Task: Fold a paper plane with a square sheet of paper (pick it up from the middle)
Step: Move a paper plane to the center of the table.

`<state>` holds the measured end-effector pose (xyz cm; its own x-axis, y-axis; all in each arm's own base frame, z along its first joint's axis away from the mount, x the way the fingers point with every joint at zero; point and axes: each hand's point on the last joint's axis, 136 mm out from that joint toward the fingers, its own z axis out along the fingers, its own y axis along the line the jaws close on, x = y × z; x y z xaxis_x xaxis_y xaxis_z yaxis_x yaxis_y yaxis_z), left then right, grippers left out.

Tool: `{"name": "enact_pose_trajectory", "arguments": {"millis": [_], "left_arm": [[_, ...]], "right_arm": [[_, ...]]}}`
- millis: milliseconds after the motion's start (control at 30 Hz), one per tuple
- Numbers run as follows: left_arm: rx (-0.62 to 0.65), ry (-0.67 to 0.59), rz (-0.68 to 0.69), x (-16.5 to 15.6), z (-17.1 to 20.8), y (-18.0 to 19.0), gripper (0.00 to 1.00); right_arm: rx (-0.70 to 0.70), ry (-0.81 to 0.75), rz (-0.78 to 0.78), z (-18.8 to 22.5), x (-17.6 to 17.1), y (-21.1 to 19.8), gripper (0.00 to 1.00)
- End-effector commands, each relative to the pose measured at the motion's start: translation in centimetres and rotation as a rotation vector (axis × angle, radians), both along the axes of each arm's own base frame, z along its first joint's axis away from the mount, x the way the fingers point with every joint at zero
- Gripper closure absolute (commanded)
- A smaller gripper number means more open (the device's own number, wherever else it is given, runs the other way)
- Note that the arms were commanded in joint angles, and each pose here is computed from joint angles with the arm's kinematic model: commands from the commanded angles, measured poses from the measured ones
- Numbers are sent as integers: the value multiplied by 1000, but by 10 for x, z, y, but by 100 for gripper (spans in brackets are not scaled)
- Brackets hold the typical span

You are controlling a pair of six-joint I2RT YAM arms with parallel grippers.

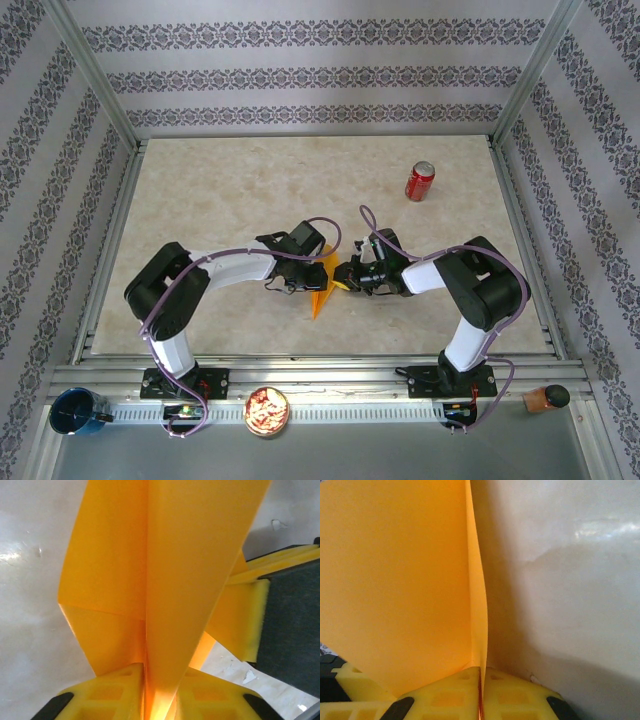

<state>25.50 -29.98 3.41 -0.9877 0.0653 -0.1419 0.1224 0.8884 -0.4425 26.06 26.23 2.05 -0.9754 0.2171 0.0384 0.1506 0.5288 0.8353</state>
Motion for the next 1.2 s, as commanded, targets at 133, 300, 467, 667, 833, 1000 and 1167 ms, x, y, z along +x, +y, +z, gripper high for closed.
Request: {"name": "enact_pose_trajectory", "arguments": {"millis": [133,300,467,667,833,1000,1167], "left_arm": [[70,-2,-50,-5,-4,-2,81],[105,-7,-59,-5,-7,-1,84],[149,-4,-76,-4,-11,0,87],[181,-8,-80,-1,-14,0,87],[176,0,-79,-2,-17,-2,87],[137,13,-80,-3,-18,-9,88],[159,7,-73,-1,-20,-6,92]], "right_arm": [[-9,-20,8,3,1,0,88],[-9,-20,8,4,1,0,88],[-10,-19,7,3,1,0,87],[-4,-21,10,5,2,1,87],[-2,-22,11,5,1,1,87],[-2,-24,12,6,1,1,87],[1,-31,13,9,1,0,85]]}}
